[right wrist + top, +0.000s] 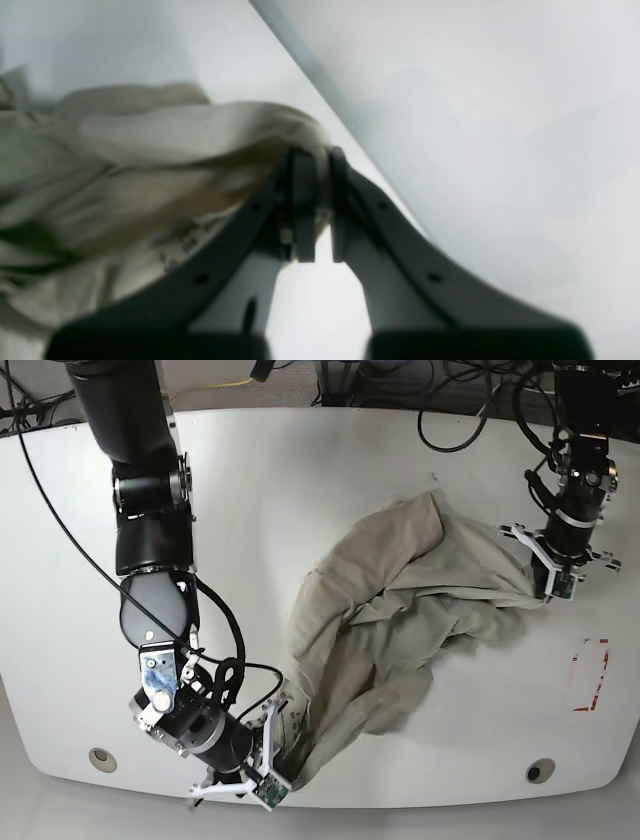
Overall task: Fold the T-shirt properly
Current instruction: 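Lift the shirt with both grippers, pulling them apart to stretch it, then lay the stretched shirt flat on the table with both grippers, then release the right gripper and move the left gripper to the shirt hem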
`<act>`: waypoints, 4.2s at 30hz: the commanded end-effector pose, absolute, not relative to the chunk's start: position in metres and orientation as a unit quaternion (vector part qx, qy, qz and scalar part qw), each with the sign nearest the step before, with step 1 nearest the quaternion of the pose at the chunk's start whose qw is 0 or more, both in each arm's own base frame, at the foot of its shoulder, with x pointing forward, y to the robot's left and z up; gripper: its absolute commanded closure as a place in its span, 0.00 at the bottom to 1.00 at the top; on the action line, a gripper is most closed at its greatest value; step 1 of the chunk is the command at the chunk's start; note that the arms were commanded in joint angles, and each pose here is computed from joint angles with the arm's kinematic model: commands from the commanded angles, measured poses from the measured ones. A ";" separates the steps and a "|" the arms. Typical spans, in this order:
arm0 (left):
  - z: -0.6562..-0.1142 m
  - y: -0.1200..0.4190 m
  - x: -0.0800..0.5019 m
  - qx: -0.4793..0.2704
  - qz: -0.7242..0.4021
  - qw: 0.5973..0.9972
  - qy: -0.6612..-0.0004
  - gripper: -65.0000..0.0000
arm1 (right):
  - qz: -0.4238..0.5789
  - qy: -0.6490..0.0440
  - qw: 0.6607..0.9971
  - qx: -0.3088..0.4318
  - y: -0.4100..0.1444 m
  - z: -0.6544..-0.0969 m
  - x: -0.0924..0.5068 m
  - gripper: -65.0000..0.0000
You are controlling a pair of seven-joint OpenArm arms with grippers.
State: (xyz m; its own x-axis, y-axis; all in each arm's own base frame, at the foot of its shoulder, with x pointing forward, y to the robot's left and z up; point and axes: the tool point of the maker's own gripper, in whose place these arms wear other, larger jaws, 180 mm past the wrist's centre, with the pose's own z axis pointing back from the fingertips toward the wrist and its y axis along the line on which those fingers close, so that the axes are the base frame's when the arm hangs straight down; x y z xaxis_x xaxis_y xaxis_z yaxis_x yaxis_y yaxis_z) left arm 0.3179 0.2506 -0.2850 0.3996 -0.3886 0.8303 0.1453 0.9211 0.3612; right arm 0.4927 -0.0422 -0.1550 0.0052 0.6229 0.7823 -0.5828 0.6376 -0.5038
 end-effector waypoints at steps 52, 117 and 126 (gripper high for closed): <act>-0.303 0.336 0.219 0.181 -0.225 0.901 -0.324 1.00 | 0.143 -0.387 0.907 -0.089 -0.265 -0.322 0.321 1.00; -0.268 0.363 0.247 0.199 -0.122 0.882 -0.410 0.42 | -0.036 -0.337 0.918 0.206 -0.237 -0.404 0.337 0.62; -0.272 0.354 0.309 0.151 -0.064 0.876 -0.453 0.29 | -0.036 -0.339 0.917 0.206 -0.237 -0.403 0.339 0.99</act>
State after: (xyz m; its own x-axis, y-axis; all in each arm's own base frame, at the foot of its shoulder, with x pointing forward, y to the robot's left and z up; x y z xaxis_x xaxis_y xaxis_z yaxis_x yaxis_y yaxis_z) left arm 0.2980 0.3475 -0.2788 0.5963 -0.2672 0.7570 0.0065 0.9446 0.3283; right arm 0.3282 -0.2287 -0.4158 0.7912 -0.2122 0.5735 -0.0656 0.9030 0.4245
